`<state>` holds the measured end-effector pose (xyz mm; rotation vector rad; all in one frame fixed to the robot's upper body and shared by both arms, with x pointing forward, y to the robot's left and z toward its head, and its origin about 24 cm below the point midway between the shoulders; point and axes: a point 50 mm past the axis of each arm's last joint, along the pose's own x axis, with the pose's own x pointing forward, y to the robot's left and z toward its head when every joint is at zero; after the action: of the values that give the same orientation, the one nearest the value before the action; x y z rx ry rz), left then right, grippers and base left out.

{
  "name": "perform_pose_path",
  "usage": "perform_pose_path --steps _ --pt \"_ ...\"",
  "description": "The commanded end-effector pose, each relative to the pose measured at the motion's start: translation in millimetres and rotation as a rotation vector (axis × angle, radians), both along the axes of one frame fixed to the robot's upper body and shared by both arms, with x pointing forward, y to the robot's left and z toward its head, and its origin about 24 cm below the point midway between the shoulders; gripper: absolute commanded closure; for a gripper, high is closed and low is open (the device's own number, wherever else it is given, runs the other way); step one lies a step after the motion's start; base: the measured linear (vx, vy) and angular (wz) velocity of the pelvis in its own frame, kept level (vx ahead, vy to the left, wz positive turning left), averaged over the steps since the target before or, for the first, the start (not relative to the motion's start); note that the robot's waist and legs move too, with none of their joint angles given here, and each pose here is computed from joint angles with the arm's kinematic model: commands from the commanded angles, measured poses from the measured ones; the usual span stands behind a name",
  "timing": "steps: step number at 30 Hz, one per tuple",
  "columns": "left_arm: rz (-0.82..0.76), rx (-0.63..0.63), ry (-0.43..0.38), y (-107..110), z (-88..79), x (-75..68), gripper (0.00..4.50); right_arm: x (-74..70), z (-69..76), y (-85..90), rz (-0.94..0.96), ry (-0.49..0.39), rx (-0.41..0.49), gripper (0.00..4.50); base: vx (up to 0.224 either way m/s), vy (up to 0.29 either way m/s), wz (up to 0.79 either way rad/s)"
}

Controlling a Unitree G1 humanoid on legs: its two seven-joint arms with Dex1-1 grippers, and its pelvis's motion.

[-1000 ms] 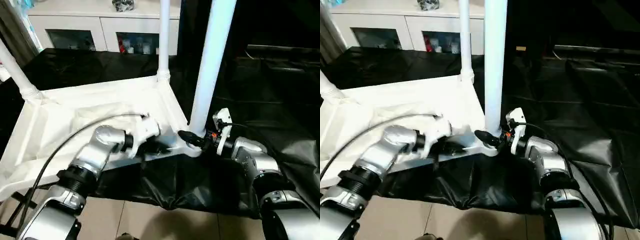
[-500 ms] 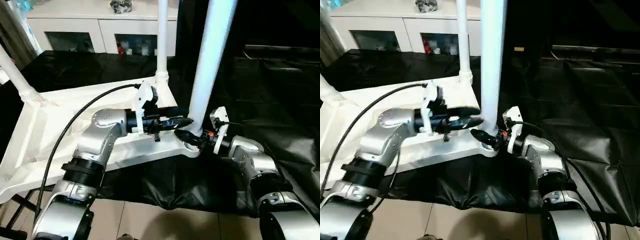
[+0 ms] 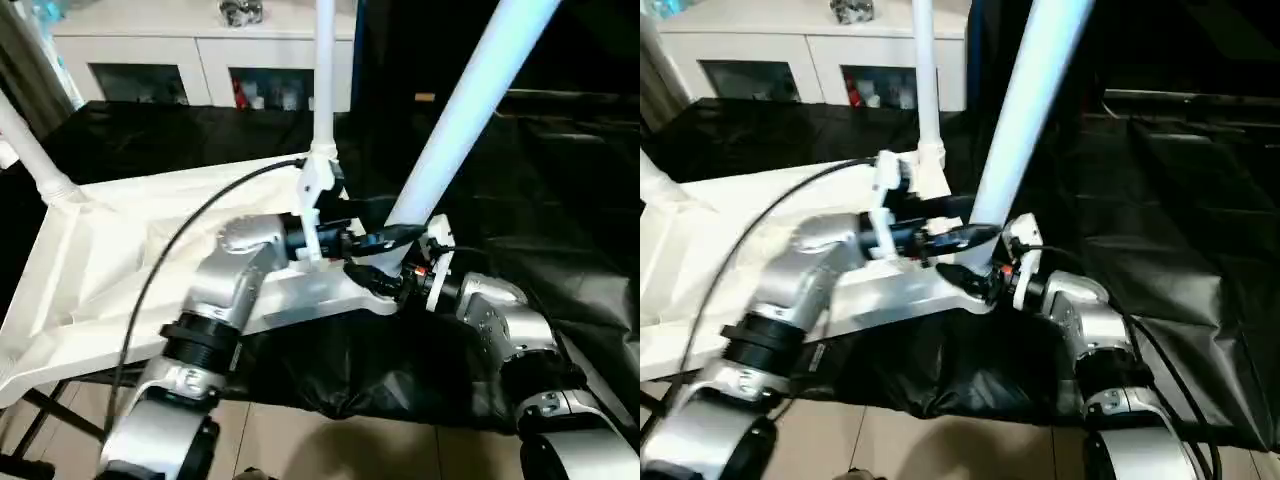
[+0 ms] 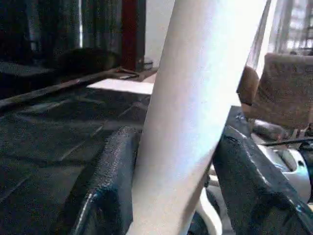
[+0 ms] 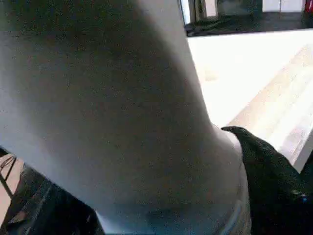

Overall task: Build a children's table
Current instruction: Insert table leg to table base

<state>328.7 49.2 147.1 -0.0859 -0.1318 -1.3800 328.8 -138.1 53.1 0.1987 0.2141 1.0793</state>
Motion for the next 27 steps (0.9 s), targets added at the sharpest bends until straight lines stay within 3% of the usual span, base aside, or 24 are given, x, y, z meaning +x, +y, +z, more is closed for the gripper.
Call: perform_pose_path --steps 1,15,17,21,23,27 --pt "0.014 -0.025 -0.012 1 8.6 3.2 2.23 0.2 6.1 3.0 0.03 -0.024 0.005 1.3 0.0 0.0 0.0" --pt "0.171 -0.015 0.05 6 12.6 19.2 2.54 -1.2 11.8 3.0 0.036 -0.039 -0.014 1.39 0.0 0.0 0.0" --pt "0.182 -0.008 0.053 7 12.6 20.2 2.55 -0.7 12.3 2.9 0.031 -0.044 -0.023 0.86 0.0 0.0 0.0" --pt "0.249 -0.001 0.077 11 18.9 25.2 2.58 -3.7 31.1 1.3 0.057 -0.026 0.081 0.67 0.0 0.0 0.0" --pt "0.287 0.017 0.086 12 20.1 27.3 2.58 -3.7 37.1 -2.7 0.038 -0.053 0.073 0.41 0.0 0.0 0.0" --pt "0.407 0.012 0.14 17 24.5 34.7 2.59 -0.4 54.2 -24.3 -0.026 -0.054 0.124 0.41 0.0 0.0 0.0"
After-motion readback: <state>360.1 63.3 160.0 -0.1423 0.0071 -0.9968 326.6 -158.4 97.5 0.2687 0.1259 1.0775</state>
